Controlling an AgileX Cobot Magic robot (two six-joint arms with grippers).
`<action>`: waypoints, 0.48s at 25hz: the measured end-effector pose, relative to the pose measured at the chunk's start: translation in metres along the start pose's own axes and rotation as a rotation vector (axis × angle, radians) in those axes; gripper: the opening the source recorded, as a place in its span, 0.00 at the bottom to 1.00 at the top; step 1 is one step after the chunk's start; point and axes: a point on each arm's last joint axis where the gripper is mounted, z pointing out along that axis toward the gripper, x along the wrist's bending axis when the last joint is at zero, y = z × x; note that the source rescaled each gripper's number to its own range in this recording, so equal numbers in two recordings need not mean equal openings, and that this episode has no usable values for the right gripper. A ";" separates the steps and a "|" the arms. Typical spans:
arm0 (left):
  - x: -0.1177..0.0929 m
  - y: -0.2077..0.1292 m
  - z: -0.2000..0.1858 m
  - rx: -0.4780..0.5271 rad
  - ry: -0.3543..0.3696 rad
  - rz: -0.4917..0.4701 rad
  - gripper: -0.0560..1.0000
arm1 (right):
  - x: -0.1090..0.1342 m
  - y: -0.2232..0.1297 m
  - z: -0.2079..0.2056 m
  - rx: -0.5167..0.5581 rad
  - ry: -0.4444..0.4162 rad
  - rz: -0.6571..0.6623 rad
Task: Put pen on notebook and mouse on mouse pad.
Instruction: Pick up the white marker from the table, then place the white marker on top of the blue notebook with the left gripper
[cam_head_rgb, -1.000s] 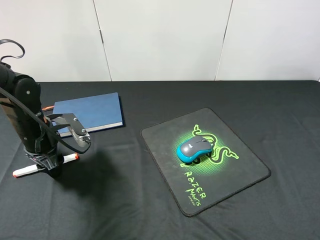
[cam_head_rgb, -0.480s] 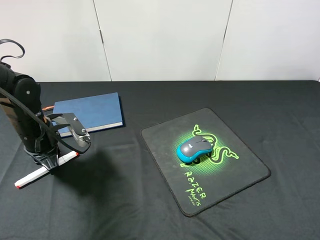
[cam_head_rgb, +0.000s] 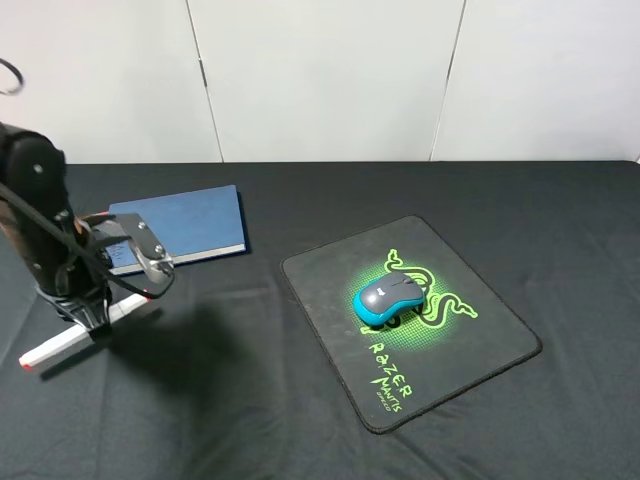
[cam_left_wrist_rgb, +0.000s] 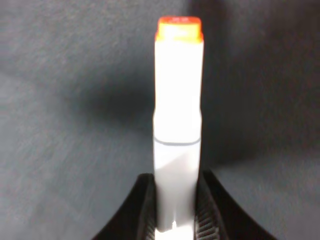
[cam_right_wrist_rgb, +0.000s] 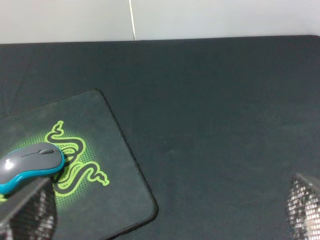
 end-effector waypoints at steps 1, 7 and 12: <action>0.000 -0.001 -0.007 -0.008 0.009 -0.002 0.05 | 0.000 0.000 0.000 0.000 0.000 0.000; -0.002 -0.011 -0.046 -0.063 0.065 -0.018 0.05 | 0.000 0.000 0.000 0.000 0.000 0.000; 0.002 -0.013 -0.073 -0.040 0.066 -0.032 0.05 | 0.000 0.000 0.000 0.000 0.000 0.000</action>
